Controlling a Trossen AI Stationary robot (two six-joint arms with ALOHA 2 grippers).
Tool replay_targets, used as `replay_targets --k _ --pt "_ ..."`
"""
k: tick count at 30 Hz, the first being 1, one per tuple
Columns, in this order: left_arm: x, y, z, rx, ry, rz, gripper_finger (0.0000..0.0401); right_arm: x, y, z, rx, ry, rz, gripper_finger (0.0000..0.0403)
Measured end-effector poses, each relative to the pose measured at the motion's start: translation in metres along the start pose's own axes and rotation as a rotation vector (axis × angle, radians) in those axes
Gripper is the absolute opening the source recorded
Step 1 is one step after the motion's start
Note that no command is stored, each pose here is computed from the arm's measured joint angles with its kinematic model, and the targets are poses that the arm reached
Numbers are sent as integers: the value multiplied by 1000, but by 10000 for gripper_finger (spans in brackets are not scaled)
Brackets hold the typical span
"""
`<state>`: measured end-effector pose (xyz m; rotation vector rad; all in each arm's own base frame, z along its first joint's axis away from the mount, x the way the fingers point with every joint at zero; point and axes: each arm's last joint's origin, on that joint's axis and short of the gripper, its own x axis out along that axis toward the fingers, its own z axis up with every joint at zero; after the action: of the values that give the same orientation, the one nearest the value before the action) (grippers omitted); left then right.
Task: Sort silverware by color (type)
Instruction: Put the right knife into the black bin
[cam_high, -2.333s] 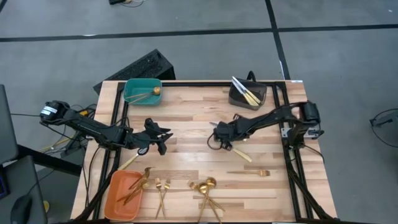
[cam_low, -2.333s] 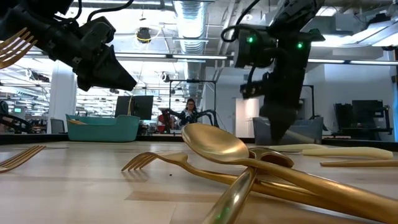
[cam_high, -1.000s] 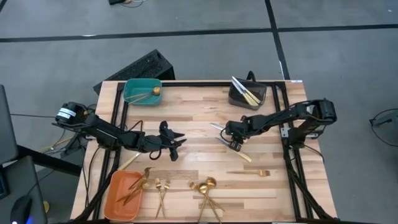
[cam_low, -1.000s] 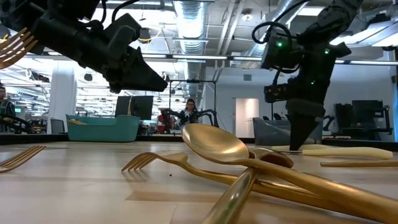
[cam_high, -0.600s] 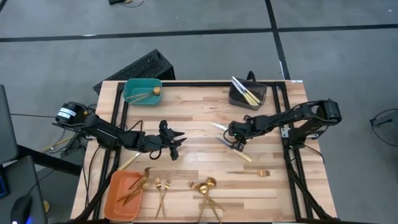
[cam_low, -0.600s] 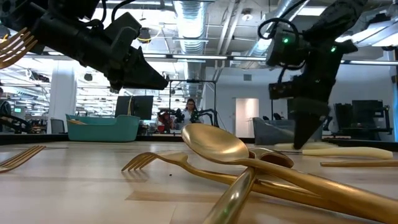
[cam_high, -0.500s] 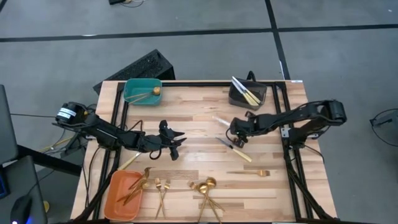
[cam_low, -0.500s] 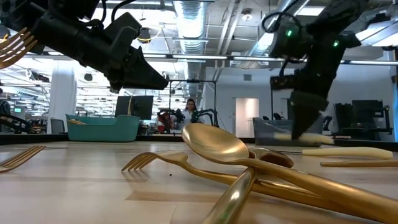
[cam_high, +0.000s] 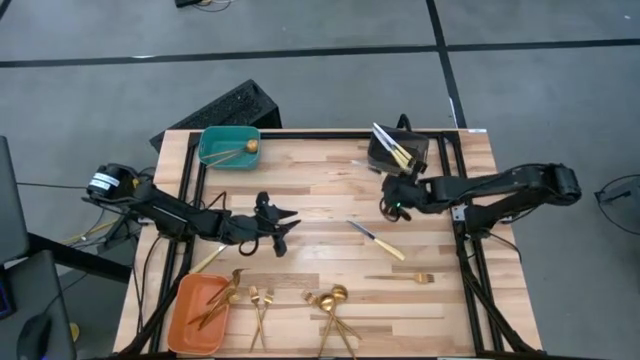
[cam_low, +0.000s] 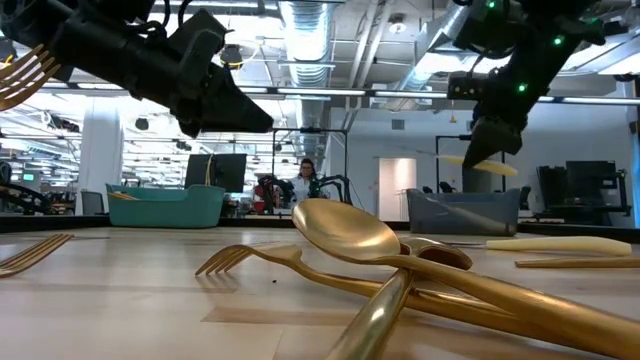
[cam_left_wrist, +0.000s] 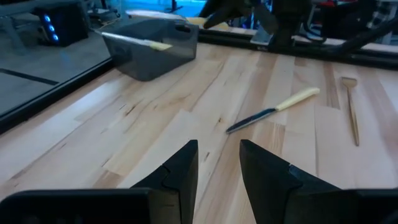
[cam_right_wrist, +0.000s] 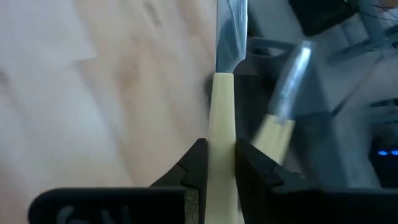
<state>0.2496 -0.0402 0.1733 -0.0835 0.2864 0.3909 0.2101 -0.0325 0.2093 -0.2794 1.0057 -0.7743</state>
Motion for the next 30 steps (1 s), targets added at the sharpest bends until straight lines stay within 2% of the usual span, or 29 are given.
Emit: replay_targets --k 6,8,11,16,22,28,30 --pt "-6 0 7 34 -25 -10 104 -7 -22 0 69 -40 -19 80" --pt "-8 1 10 47 -38 -4 104 -11 -24 0 53 -54 -28 80" --pt "-9 6 15 75 -58 28 104 -11 -33 1 45 -66 -112 80" --pt "-7 14 20 73 -75 61 104 21 -62 -11 18 51 -264 80" --pt "-6 14 19 105 -67 59 104 56 -85 -27 83 -30 -199 81" --pt "-6 15 19 150 -62 65 104 63 -97 -34 99 -8 -222 165" --pt "-6 15 19 167 -62 74 104 62 -97 -34 103 -10 -219 181"
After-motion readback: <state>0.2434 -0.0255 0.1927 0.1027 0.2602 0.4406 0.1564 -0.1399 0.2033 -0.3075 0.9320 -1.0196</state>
